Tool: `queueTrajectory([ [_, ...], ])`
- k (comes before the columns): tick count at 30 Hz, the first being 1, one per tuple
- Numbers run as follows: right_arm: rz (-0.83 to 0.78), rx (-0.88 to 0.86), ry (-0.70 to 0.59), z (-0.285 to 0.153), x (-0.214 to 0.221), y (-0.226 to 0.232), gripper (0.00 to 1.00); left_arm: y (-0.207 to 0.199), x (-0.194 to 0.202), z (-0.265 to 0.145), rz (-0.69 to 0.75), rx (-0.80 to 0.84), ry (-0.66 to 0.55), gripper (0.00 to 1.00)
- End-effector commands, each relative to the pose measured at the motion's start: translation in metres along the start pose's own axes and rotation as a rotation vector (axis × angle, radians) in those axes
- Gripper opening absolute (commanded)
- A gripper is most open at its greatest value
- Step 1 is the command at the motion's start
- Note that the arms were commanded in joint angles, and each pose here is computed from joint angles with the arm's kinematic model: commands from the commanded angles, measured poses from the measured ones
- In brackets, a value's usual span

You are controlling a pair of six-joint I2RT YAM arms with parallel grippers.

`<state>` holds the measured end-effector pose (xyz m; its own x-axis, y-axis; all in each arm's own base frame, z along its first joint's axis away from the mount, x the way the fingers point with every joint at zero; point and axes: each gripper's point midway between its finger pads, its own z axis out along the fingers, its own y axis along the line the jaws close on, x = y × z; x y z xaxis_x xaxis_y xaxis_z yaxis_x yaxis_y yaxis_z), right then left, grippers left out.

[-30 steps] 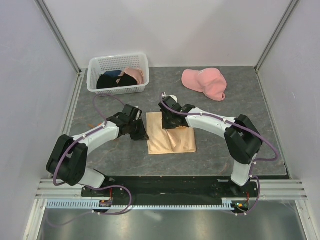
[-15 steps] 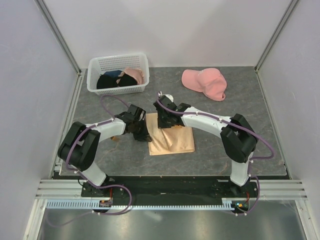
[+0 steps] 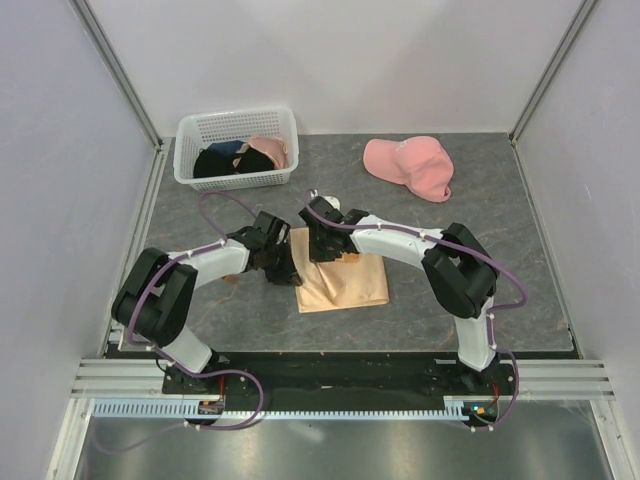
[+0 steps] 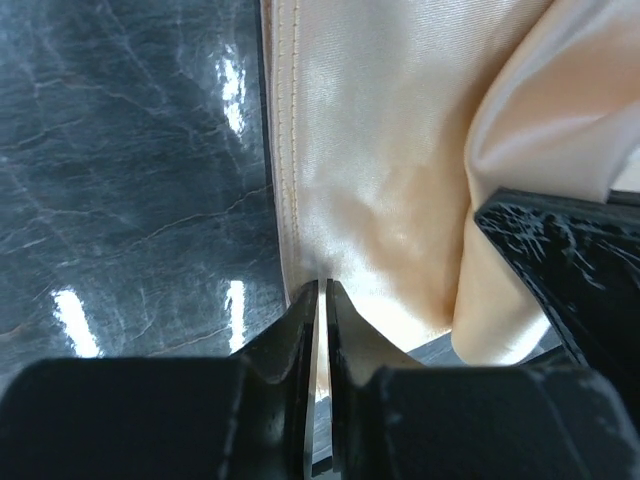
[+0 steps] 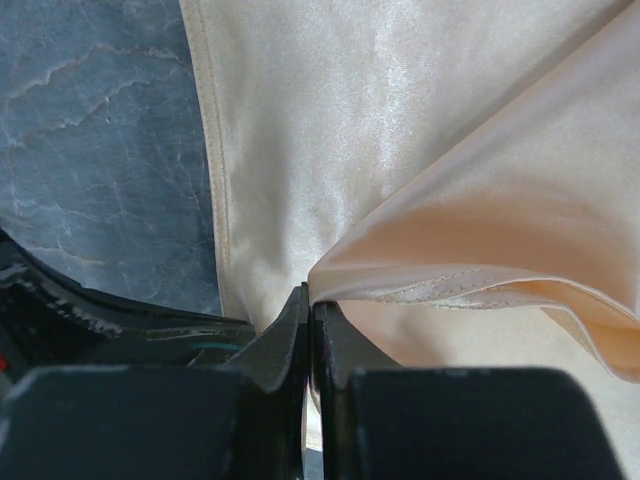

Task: Fold the napkin into a case and place the utensils inside
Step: Fold the rectangle-folded napkin at the center of the board, then smooth out the square-folded napkin at the center of the board.

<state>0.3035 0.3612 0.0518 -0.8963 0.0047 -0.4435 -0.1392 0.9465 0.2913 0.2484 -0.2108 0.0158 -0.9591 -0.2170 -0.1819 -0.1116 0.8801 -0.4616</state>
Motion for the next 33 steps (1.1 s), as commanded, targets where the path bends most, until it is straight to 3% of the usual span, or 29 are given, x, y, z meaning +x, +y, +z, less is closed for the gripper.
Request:
queueTrajectory([
  [1, -0.010, -0.102, 0.027, 0.001, -0.002, 0.030, 0.22, 0.001, -0.003, -0.013, 0.007, -0.007, -0.046, 0.14],
  [2, -0.056, -0.123, 0.020, 0.000, -0.007, 0.034, 0.37, -0.001, -0.006, -0.020, 0.015, -0.001, -0.073, 0.15],
  [4, -0.104, -0.125, 0.012, -0.008, -0.013, 0.032, 0.50, 0.003, -0.005, -0.028, 0.015, 0.000, -0.086, 0.21],
  [5, -0.153, -0.138, -0.012, -0.019, -0.020, 0.032, 0.61, -0.002, -0.007, -0.038, 0.022, 0.023, -0.110, 0.24],
  [11, -0.106, -0.129, -0.072, -0.074, -0.039, -0.003, 0.86, -0.020, -0.010, -0.060, 0.105, 0.108, -0.139, 0.32],
  [14, -0.013, -0.113, -0.085, -0.079, -0.036, -0.028, 0.94, -0.032, -0.013, -0.059, 0.150, 0.120, -0.135, 0.35],
  [22, 0.288, -0.107, -0.052, -0.059, -0.020, -0.063, 0.98, -0.049, -0.019, -0.032, 0.220, 0.006, -0.074, 0.41],
  [33, 0.277, -0.057, -0.018, -0.040, 0.000, -0.080, 0.80, -0.042, -0.019, -0.039, 0.296, -0.095, -0.137, 0.38],
])
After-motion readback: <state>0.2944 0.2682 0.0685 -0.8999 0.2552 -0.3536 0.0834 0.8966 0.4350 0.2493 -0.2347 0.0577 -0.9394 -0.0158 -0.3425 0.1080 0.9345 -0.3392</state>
